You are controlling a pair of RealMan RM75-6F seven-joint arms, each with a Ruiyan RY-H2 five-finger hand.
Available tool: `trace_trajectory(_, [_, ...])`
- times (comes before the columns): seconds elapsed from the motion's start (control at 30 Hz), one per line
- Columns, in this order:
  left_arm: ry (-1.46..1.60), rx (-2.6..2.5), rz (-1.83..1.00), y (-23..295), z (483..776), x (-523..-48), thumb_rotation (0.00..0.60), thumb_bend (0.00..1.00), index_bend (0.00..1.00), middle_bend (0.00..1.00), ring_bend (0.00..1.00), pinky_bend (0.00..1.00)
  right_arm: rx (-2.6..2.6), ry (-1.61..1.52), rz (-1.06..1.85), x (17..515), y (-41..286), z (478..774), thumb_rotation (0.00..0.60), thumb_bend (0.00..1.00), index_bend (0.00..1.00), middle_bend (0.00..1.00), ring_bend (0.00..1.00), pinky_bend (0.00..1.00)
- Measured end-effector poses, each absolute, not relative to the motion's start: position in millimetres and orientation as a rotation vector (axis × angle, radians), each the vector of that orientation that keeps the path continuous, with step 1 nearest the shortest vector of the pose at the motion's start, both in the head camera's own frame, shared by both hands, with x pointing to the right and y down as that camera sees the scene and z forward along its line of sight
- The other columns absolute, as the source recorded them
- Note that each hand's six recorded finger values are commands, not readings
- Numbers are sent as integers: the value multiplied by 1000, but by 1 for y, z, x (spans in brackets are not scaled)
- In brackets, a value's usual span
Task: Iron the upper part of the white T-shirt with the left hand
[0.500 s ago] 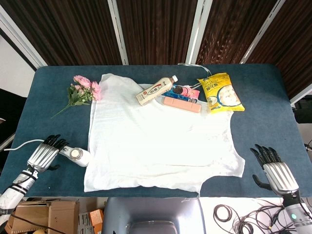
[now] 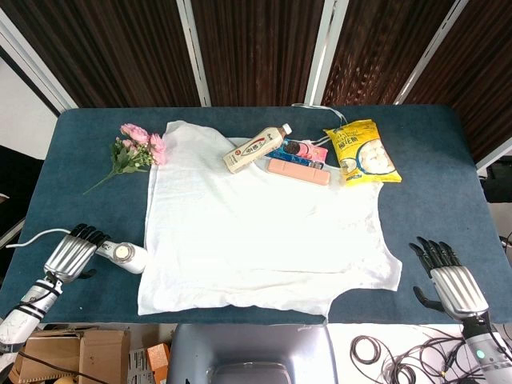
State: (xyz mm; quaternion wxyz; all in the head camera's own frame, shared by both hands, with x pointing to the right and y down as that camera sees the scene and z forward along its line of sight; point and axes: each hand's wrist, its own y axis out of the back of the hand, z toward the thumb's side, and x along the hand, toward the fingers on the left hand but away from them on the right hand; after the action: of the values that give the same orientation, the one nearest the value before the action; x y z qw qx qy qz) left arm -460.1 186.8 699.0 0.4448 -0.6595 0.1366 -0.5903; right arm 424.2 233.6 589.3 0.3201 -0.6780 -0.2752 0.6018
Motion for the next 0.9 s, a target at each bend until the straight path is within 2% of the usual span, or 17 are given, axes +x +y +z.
trace_trajectory(0.37, [336, -1668, -1433, 186, 702, -455, 600, 102, 492, 384, 275, 240, -1774, -732, 1591, 427, 233, 589, 600, 314, 0, 0, 0, 0])
trace_trajectory(0.9, [363, -1704, -1362, 180, 703, -452, 600, 118, 646, 527, 417, 384, -1771, -735, 1598, 428, 234, 589, 600, 314, 0, 0, 0, 0])
